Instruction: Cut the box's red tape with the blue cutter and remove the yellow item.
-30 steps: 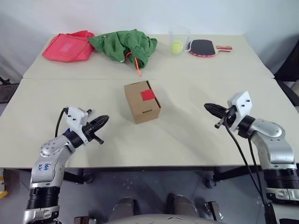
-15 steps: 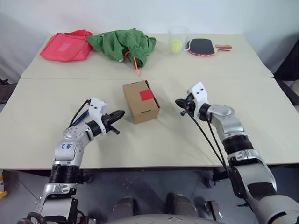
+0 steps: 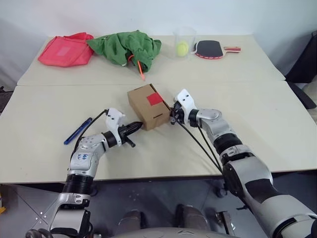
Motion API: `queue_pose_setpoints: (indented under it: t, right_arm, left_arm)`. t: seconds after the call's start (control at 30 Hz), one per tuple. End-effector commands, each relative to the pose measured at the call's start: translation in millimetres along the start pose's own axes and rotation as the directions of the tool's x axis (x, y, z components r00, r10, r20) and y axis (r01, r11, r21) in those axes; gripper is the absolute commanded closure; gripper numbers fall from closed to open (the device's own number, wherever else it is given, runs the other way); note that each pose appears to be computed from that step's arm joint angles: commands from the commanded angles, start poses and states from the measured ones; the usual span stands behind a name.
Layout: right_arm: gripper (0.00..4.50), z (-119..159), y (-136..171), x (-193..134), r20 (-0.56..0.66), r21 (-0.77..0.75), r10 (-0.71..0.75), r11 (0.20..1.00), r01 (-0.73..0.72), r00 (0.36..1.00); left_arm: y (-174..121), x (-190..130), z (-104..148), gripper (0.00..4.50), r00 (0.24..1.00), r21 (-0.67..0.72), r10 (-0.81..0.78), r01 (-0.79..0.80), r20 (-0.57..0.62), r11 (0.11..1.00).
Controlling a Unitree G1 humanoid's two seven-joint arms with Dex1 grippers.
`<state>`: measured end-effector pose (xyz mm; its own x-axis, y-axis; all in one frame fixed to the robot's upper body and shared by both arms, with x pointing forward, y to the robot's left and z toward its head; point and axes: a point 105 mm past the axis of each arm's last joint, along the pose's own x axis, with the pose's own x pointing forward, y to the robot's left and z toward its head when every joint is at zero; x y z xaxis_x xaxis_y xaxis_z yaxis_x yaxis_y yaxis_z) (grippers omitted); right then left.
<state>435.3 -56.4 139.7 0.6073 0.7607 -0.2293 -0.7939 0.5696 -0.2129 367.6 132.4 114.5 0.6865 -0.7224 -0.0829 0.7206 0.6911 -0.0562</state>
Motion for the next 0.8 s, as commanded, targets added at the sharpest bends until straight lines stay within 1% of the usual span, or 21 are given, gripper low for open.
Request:
queue_pose_setpoints:
  t: [0.03, 0.1, 0.3, 0.4, 0.6, 0.8]
  right_arm:
    - [4.50, 16.6, 13.5, -3.9, 0.046, -0.049, 0.096, 0.994, -0.094, 0.994]
    - [4.50, 13.5, 19.1, -10.4, 0.041, -0.059, 0.116, 0.992, -0.113, 0.992]
    - [4.50, 0.4, 25.6, -27.2, 0.000, -0.057, 0.119, 0.991, -0.119, 0.993]
    - [4.50, -5.0, 30.5, -35.7, -0.023, -0.079, 0.132, 0.988, -0.134, 0.991]
    - [4.50, 3.6, 34.0, -42.7, -0.014, -0.120, 0.138, 0.983, -0.139, 0.990]
    - [4.50, 12.4, 44.3, -43.9, -0.012, -0.149, 0.176, 0.973, -0.175, 0.984]
  left_arm:
    - [-11.2, 4.0, 19.5, 4.45, 0.997, 0.050, -0.063, 0.061, 0.039, 0.997]
    - [-16.3, 3.4, 23.4, 4.45, 0.995, 0.054, -0.090, 0.088, 0.039, 0.995]
    - [-31.5, 1.9, 24.7, 4.45, 0.990, 0.053, -0.138, 0.137, 0.004, 0.989]
    - [-43.9, -1.8, 24.9, 4.45, 0.986, 0.040, -0.166, 0.166, -0.019, 0.985]
    - [-60.1, -17.9, 15.2, 4.45, 0.980, -0.005, -0.180, 0.181, -0.080, 0.984]
    - [-59.1, -31.0, 7.8, 4.45, 0.984, -0.048, -0.138, 0.134, -0.108, 0.990]
